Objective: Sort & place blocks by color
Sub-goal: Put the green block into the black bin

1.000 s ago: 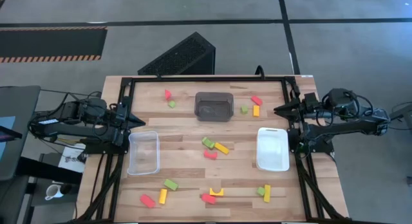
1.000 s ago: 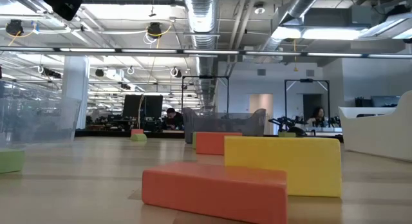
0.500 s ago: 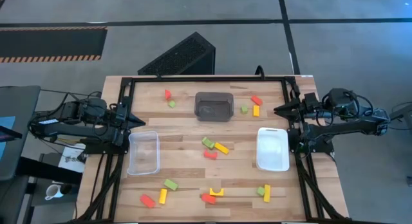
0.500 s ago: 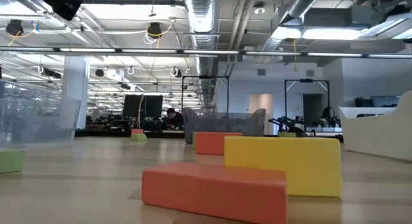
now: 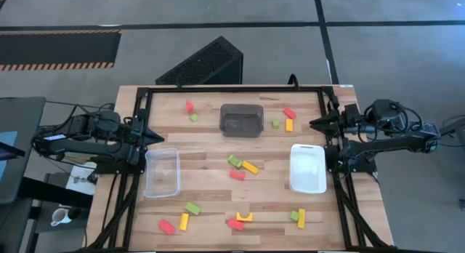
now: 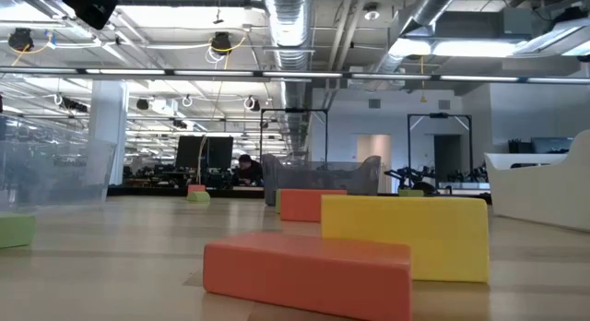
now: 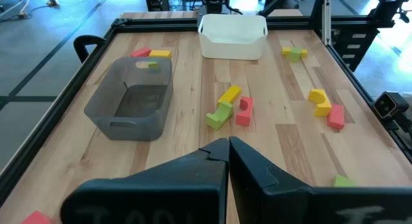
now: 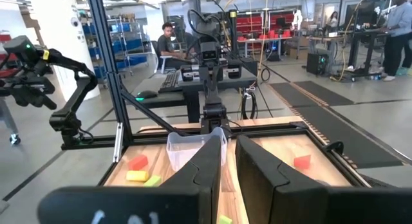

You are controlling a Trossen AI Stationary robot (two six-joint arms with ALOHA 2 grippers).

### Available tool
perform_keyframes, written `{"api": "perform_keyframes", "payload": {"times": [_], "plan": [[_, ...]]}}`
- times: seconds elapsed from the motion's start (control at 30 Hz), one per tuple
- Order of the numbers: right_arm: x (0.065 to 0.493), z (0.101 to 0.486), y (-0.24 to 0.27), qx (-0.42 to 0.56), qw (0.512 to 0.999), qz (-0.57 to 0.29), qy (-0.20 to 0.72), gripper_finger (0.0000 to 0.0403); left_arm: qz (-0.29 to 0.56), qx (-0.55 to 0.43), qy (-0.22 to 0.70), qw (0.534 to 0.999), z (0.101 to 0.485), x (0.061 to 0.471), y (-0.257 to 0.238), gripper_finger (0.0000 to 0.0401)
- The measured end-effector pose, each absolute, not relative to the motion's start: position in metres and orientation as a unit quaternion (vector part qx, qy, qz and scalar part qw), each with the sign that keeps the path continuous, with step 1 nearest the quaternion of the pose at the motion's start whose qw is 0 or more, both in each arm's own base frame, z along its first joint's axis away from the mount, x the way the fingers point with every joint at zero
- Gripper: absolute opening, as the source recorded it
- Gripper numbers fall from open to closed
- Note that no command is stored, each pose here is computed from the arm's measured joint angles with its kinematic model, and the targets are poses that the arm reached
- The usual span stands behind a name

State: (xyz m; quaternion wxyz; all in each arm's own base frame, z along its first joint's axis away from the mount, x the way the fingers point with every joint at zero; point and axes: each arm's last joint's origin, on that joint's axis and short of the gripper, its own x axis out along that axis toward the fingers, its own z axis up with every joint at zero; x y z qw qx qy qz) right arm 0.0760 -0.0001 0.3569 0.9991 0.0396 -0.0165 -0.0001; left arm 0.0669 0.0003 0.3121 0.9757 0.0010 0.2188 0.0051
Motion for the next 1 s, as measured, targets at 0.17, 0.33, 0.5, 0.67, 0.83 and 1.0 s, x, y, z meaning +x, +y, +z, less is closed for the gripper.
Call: {"api": "perform_keyframes", "payload": {"times": [0.17,0.33,0.5,0.67,0.83,1.0], "plan": [[0.076,0.360,0.000,0.040,0.999,-0.001,-0.031,0.0075,0.005,0.001,0.219,0.976,0.312,0.067,0.000,0.0000],[0.076,0.364,0.000,0.040,0.998,0.000,-0.053,0.0075,0.005,0.001,0.219,0.976,0.312,0.067,0.000,0.0000],[0.075,0.366,-0.001,0.041,0.997,-0.012,-0.064,0.0075,0.005,0.001,0.219,0.976,0.312,0.067,0.000,0.0000],[0.080,0.370,-0.004,0.043,0.993,-0.069,-0.081,0.0075,0.005,0.001,0.219,0.976,0.312,0.067,0.000,0.0000],[0.093,0.368,-0.009,0.036,0.985,-0.157,-0.066,0.0077,0.005,0.001,0.219,0.976,0.312,0.067,0.000,0.0000],[0.113,0.357,-0.011,0.012,0.981,-0.195,-0.004,0.0098,0.005,0.001,0.219,0.976,0.312,0.067,0.000,0.0000]]}}
